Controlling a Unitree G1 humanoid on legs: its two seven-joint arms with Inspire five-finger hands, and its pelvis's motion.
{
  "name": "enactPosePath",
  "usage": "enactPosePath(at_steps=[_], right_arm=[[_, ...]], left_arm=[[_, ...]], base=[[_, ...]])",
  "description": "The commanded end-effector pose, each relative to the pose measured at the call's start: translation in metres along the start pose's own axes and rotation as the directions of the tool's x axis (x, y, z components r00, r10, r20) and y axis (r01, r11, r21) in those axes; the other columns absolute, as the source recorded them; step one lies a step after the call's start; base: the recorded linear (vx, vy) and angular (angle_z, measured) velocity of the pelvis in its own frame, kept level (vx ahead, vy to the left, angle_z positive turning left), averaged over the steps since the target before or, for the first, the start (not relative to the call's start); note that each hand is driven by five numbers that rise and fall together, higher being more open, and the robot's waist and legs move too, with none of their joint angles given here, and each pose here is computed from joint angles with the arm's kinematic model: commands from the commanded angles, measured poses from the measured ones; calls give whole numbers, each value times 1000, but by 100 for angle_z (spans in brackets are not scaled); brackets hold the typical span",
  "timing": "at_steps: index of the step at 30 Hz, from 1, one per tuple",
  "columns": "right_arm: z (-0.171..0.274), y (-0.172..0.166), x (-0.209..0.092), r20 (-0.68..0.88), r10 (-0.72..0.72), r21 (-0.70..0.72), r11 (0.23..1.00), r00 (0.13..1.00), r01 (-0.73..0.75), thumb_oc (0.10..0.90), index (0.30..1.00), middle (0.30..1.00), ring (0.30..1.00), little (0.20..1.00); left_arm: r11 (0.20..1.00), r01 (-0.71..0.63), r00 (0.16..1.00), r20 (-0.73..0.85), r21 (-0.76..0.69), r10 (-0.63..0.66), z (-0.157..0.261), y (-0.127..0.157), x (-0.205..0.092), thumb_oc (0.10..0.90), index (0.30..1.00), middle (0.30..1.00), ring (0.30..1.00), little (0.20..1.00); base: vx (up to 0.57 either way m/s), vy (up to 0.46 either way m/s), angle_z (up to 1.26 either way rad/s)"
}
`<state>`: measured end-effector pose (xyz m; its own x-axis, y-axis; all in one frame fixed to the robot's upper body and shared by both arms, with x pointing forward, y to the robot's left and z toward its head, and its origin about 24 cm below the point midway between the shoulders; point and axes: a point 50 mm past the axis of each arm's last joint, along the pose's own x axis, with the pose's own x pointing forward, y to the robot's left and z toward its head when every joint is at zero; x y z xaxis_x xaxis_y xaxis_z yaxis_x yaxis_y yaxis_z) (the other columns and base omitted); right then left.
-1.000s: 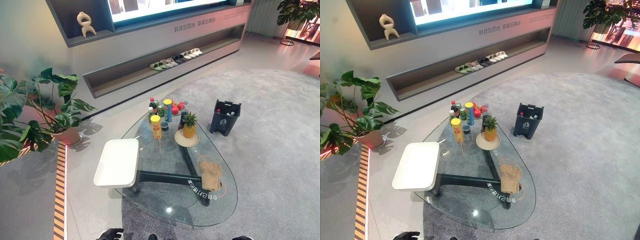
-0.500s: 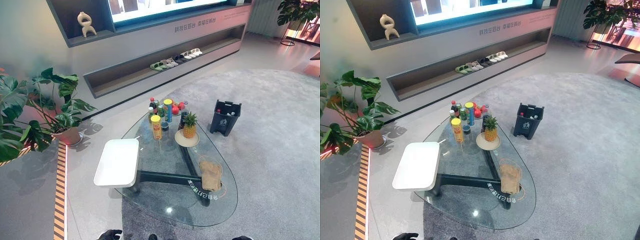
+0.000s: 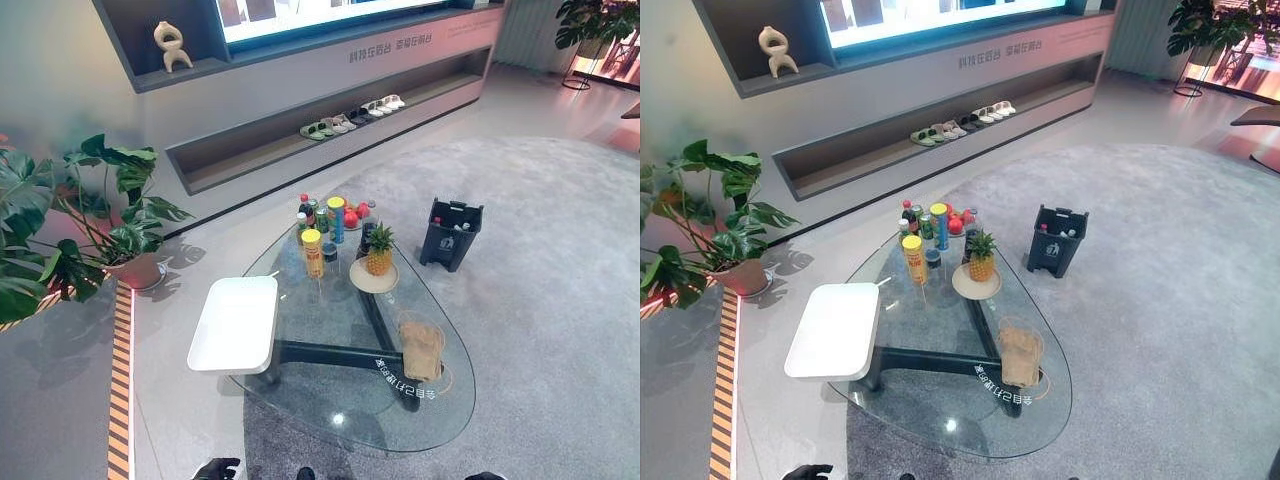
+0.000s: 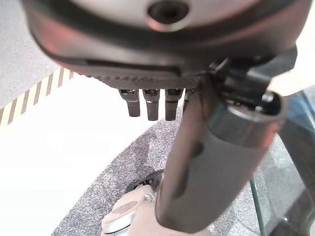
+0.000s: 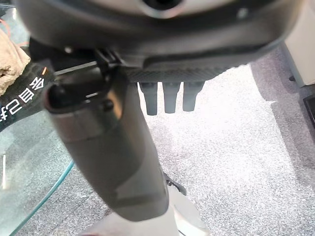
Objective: Wipe the table with a cloth and put it in the basket.
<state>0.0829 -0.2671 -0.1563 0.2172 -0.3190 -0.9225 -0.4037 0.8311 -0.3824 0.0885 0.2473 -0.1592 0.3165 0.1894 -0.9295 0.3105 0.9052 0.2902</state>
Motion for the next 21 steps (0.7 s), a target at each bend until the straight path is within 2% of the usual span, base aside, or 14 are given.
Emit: enactPosePath(at_steps=[1,7,12,17,21], right_arm=[[11,-29,0,-8,-65,-74,995,998,64,800,900,900,900,900],[36,-43,-1,43,-88,-90,992,995,91,800,900,900,900,900],[51,-57,-4,63,-103,-79,991,993,108,800,900,900,900,900],[67,-89,-10,95,-205,38,979,974,202,800,900,900,900,900],[89,-121,-21,139,-319,138,944,937,301,800,900,900,900,900]], left_arm=[[992,-122,991,58,-40,124,26,33,1,800,900,900,900,900],[971,-194,958,188,-140,218,77,60,-2,800,900,900,900,900],[951,-226,923,265,-212,279,100,78,-8,800,900,900,900,900],[923,-262,879,325,-282,349,126,98,-17,800,900,900,900,900],[853,-218,835,362,-475,415,153,125,-30,800,900,900,900,900]], base=[[-49,39,0],[-160,-15,1],[-91,-3,0],[-113,-10,-1],[-129,-1,-2]])
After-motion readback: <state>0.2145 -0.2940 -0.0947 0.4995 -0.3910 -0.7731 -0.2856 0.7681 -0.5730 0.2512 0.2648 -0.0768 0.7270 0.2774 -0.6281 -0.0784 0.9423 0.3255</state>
